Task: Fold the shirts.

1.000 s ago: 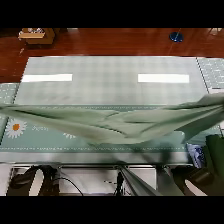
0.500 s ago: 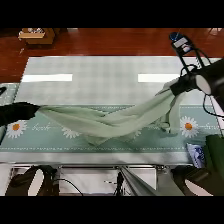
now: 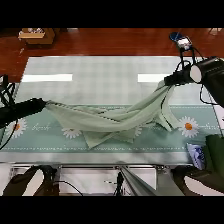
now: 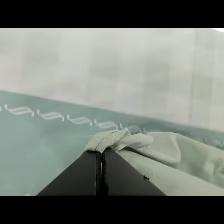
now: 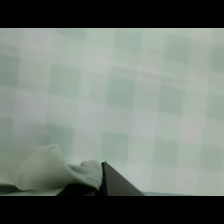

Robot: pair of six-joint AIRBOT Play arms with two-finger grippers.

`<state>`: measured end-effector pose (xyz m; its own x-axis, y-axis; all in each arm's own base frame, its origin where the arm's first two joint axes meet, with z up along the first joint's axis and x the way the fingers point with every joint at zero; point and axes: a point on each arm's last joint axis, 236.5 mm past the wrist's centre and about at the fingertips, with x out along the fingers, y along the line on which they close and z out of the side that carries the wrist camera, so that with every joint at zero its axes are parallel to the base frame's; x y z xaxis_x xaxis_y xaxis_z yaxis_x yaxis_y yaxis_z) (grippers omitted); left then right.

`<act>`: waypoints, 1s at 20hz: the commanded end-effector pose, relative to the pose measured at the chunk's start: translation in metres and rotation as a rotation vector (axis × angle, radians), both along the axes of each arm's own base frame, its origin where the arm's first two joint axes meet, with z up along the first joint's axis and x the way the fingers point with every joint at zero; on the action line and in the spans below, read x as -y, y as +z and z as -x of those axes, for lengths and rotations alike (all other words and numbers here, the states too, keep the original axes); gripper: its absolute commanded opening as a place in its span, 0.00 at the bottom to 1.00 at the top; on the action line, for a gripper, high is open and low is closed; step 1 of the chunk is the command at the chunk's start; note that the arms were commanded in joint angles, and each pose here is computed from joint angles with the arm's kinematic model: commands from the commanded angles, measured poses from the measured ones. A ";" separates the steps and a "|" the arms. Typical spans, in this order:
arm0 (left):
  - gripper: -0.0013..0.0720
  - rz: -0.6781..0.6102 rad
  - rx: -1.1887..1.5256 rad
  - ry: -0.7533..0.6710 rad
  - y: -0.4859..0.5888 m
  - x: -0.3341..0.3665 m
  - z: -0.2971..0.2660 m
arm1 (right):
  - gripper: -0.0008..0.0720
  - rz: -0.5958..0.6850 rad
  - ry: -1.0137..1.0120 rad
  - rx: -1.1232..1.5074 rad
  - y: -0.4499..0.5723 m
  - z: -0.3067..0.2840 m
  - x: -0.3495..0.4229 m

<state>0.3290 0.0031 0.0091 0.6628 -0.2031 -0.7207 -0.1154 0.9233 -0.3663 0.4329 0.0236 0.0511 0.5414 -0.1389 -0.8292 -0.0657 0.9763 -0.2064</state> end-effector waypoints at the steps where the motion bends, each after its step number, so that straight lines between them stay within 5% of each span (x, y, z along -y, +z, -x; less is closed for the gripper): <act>1: 0.04 0.048 0.008 0.038 -0.010 0.004 -0.015 | 0.05 -0.166 -0.029 0.009 -0.004 -0.006 -0.010; 2: 0.05 0.055 -0.014 0.013 -0.016 0.012 -0.014 | 0.05 -0.177 -0.018 -0.005 -0.006 -0.004 -0.014; 3: 0.18 0.059 -0.032 -0.015 -0.021 0.022 -0.013 | 0.05 -0.185 -0.015 -0.021 -0.008 0.000 -0.016; 4: 0.45 0.060 -0.036 -0.030 -0.022 0.027 -0.012 | 0.05 -0.191 -0.007 -0.037 -0.010 0.003 -0.018; 6: 0.75 0.081 -0.053 -0.053 -0.013 0.031 -0.008 | 0.05 -0.180 -0.001 -0.073 -0.014 0.010 -0.017; 9: 0.79 0.199 -0.189 -0.108 0.015 0.039 0.020 | 0.05 -0.135 0.025 -0.118 -0.019 0.019 -0.011; 11: 0.71 0.313 -0.362 -0.147 0.030 0.055 0.063 | 0.05 -0.110 0.030 -0.131 -0.020 0.021 -0.007; 16: 0.71 0.358 -0.548 -0.265 0.012 0.099 0.141 | 0.05 -0.101 0.032 -0.113 -0.018 0.017 -0.005; 20: 0.89 0.396 -0.687 -0.303 -0.034 0.132 0.177 | 0.05 -0.101 0.032 -0.114 -0.018 0.018 -0.005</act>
<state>0.1835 -0.1093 -0.0019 0.0863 -0.6039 -0.7923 -0.1561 0.7773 -0.6095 0.4155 0.0293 0.0336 0.4475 -0.0334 -0.8937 -0.1129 0.9892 -0.0935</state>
